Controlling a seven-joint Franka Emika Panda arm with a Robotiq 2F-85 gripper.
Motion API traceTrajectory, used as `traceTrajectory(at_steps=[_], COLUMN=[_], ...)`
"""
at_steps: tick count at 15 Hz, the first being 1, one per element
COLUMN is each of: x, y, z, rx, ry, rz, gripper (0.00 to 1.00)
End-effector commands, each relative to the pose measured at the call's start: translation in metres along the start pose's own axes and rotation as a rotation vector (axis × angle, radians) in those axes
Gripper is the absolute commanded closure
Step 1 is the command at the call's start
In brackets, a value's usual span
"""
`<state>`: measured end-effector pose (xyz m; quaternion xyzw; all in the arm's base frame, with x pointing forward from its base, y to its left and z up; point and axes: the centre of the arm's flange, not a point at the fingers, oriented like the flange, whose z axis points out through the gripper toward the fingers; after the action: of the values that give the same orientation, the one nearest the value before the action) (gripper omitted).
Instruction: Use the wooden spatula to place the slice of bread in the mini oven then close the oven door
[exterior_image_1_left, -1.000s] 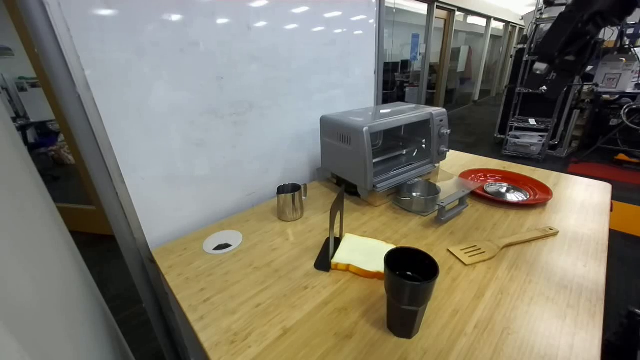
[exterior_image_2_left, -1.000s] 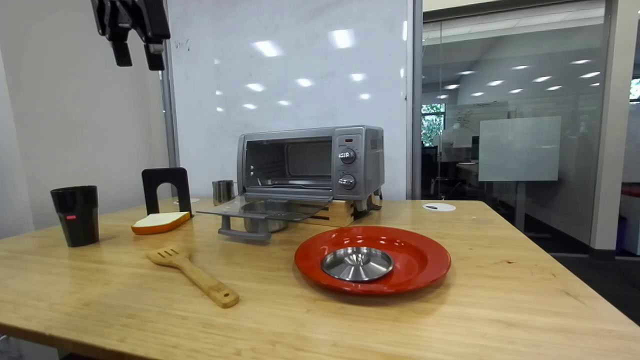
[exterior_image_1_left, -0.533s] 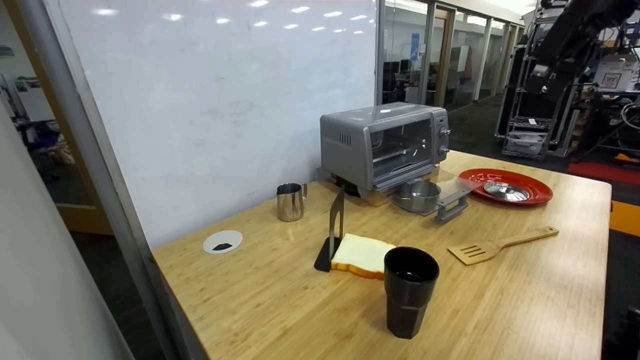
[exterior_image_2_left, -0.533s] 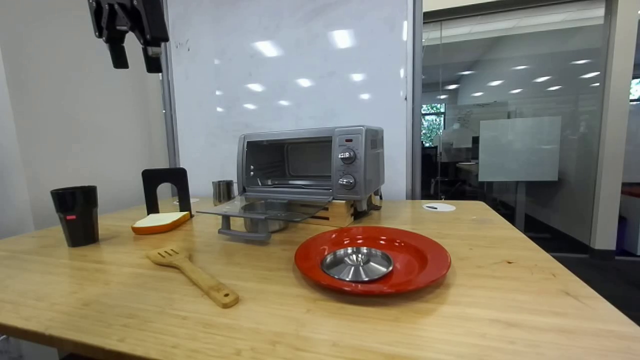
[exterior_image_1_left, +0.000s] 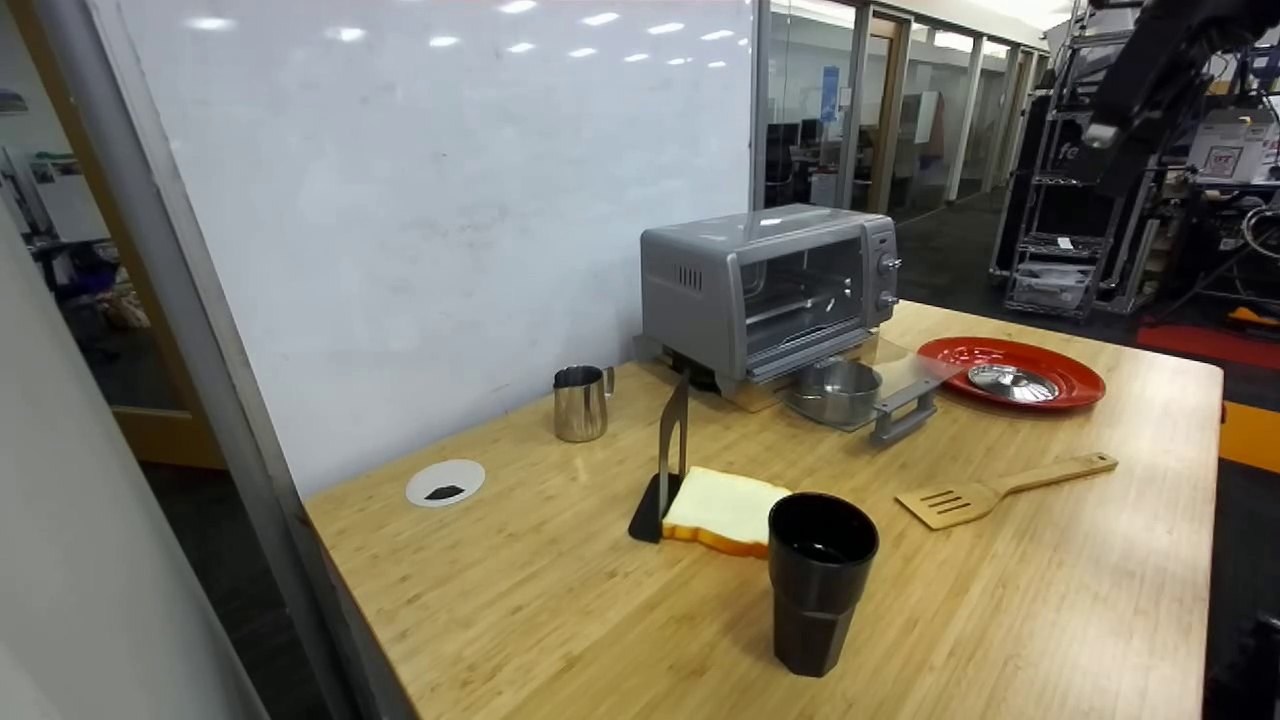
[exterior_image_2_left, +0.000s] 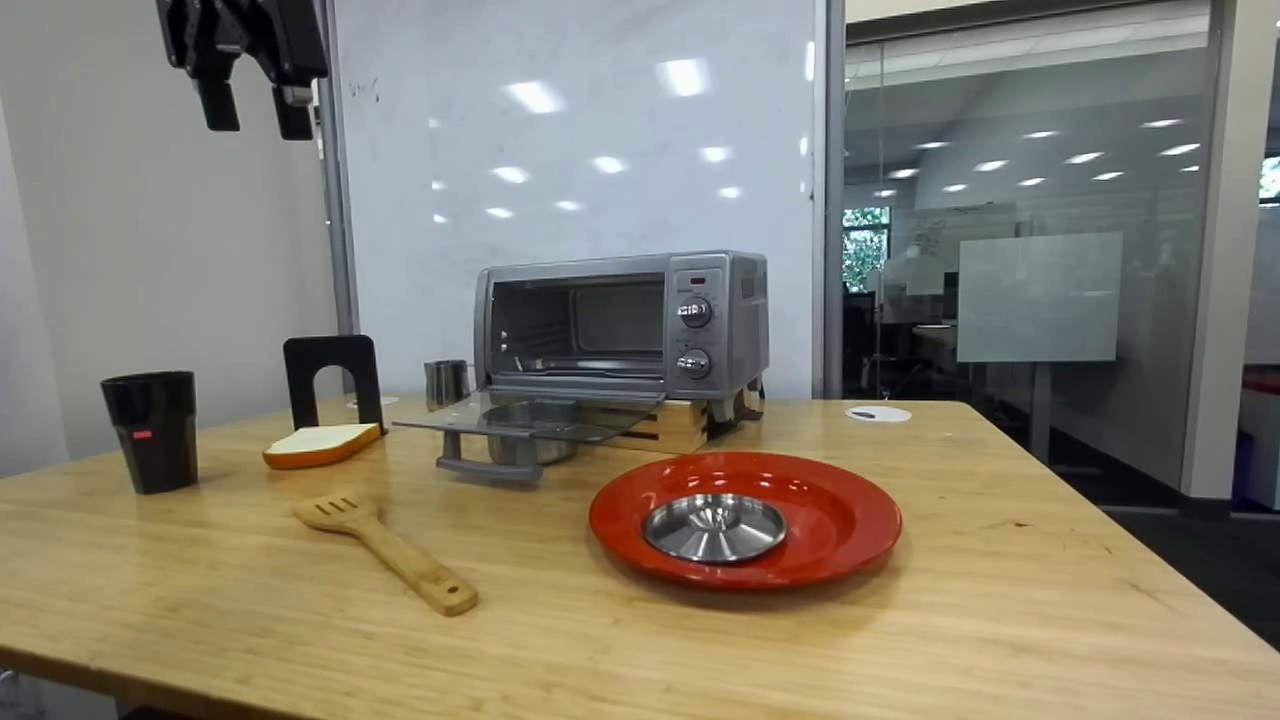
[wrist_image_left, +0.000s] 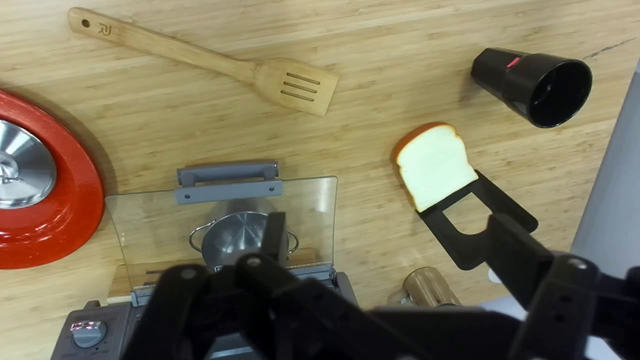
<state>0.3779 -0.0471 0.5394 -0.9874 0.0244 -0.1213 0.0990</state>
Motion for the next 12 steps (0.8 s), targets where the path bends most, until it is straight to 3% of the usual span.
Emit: traceTrajectory(at_steps=[1, 12], x=[0.0, -0.0006], y=[0.0, 0.0077], z=[0.0, 0.0043], rx=[0.0, -0.012], ry=[0.0, -0.019], rz=[0.0, 0.014], gripper=[0.0, 0.0])
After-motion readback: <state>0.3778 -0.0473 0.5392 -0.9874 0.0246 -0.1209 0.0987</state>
